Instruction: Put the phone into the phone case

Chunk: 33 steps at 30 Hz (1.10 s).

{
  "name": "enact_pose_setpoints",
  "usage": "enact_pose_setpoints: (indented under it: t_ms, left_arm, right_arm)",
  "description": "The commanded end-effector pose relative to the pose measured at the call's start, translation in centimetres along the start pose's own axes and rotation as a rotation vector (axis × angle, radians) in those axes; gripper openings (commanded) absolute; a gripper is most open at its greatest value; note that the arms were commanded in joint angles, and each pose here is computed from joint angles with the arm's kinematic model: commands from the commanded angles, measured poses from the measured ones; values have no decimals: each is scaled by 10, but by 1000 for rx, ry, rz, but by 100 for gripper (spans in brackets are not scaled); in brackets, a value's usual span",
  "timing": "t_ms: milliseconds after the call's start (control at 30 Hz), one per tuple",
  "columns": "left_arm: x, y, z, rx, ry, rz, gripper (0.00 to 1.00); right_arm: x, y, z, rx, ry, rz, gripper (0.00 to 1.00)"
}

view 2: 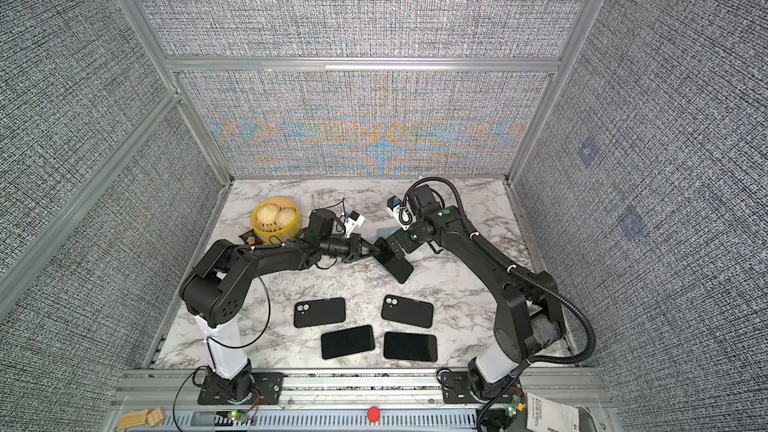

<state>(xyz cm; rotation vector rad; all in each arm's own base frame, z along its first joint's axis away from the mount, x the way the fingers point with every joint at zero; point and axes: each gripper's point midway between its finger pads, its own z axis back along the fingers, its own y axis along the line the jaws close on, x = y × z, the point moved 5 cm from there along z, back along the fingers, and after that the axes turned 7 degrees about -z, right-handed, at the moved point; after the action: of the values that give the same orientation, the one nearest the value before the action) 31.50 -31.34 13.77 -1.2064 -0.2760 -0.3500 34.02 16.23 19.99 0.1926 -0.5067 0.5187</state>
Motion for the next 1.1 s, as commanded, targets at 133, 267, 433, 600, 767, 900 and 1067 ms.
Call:
enact_pose_setpoints:
  t_ms: [133,267,433,600,767,900,1067]
  left_arm:
    - [8,-17,5,-50,-19,-55,1]
    - [13,-26,5,-94,-17,-58,0]
    - [22,-37,9,-125,-23,-71,0]
    - [31,-42,12,-180,-52,-48,0]
    - [42,-42,13,-271,-92,-25,0]
    - [48,-41,13,-318,-107,-22,0]
    - [48,-35,9,-353,-112,1,0]
  right_arm:
    - [5,-12,7,10,-18,-203,96]
    - [-3,5,14,165,-32,-295,88]
    - [-18,23,34,342,-142,-420,82]
    - [-42,19,46,452,-250,-563,81]
    - [-55,10,54,594,-403,-704,78]
    - [-65,3,53,674,-546,-768,75]
    - [-70,-3,52,704,-624,-772,70]
